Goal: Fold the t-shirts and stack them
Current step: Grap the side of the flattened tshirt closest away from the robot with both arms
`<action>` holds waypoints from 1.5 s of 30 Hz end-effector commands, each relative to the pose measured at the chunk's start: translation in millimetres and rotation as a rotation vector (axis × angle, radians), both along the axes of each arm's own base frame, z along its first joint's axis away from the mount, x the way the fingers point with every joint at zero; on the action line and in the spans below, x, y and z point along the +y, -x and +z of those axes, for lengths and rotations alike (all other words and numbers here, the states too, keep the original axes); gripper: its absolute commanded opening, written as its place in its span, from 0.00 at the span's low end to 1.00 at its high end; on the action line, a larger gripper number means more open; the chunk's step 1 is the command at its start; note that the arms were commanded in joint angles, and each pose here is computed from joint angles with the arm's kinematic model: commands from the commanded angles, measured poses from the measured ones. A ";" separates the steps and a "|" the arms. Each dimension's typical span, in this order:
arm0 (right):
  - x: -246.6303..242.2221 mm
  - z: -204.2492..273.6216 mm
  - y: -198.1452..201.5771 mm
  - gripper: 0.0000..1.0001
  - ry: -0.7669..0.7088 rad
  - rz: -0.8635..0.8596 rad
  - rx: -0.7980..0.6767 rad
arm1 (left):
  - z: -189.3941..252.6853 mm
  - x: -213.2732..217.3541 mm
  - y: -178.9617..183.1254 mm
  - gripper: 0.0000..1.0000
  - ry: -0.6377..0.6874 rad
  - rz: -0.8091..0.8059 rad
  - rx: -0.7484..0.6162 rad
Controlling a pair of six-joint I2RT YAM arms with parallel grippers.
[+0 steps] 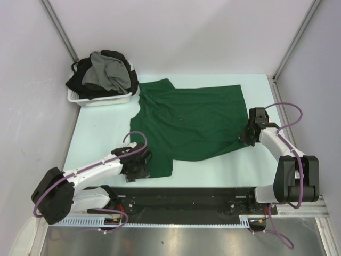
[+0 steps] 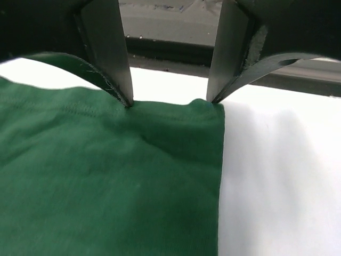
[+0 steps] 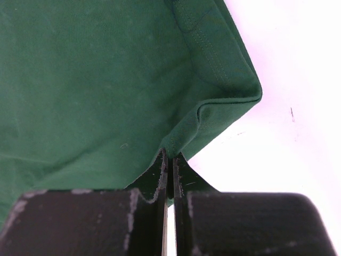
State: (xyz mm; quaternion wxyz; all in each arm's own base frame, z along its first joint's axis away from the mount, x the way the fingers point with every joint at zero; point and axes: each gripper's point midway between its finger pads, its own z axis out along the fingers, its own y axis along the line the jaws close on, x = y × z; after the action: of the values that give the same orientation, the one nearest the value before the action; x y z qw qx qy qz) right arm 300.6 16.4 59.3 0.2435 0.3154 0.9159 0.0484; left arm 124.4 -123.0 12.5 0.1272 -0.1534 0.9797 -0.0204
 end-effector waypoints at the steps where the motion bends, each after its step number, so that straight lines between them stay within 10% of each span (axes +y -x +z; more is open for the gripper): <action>1: 0.5 10.0 -10.0 0.00 0.005 0.011 -0.028 | 3.3 -2.3 -14.3 0.65 -0.039 0.033 -0.031; 45: 1.9 4.1 -6.8 0.00 -0.011 0.010 -0.016 | -2.8 15.5 8.1 0.59 -0.063 0.089 0.014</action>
State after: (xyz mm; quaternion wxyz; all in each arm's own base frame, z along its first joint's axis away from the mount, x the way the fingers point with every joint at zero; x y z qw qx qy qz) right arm 300.2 19.2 58.0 0.2385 0.3139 0.9174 0.0550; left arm 117.7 -107.1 11.7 0.1275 -0.1915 0.9731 0.0141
